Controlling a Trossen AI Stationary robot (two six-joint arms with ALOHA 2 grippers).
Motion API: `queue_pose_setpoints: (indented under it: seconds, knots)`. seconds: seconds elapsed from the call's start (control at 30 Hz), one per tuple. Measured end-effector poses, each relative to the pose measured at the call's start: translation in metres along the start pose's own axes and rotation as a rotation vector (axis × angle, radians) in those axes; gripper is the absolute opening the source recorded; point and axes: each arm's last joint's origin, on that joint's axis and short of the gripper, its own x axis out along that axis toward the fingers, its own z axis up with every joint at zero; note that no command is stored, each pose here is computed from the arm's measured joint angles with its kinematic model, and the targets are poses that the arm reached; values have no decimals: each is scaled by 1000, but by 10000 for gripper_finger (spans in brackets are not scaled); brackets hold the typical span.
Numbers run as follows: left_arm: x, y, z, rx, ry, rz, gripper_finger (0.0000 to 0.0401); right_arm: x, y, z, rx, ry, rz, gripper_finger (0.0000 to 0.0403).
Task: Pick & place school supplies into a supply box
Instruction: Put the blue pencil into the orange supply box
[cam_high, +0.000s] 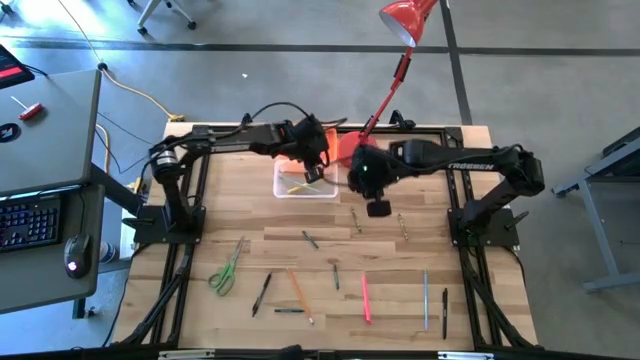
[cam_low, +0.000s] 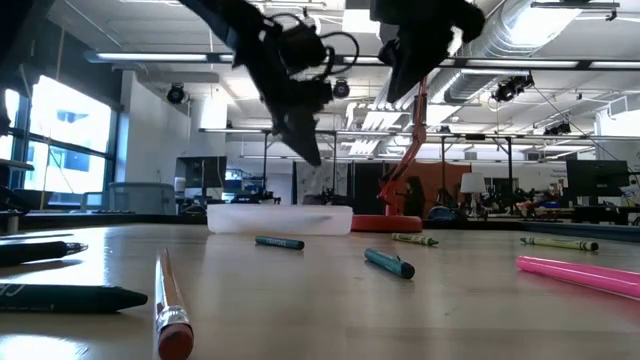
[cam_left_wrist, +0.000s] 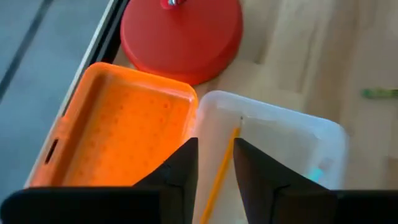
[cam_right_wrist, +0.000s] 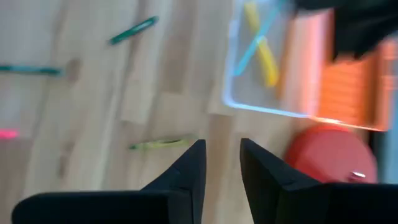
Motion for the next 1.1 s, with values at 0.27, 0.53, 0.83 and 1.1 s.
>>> queue_pose_setpoints:
  seconds: [0.27,0.53,0.83,1.1]
  knots:
    - [-107,-12,5,-115,-65,-96,97,28,63,-24,-19,-44,44,78]
    - [-180,-100,-13,-89,-136,-65,90,46,122,-82,74,-319,78,78]
    - [-192,-213,-75,-269,-330,94,92,49,153,-149,420,-499,-183,78]
    - [-166,-243,-131,-518,-431,118,92,62,156,-176,634,-440,-280,78]
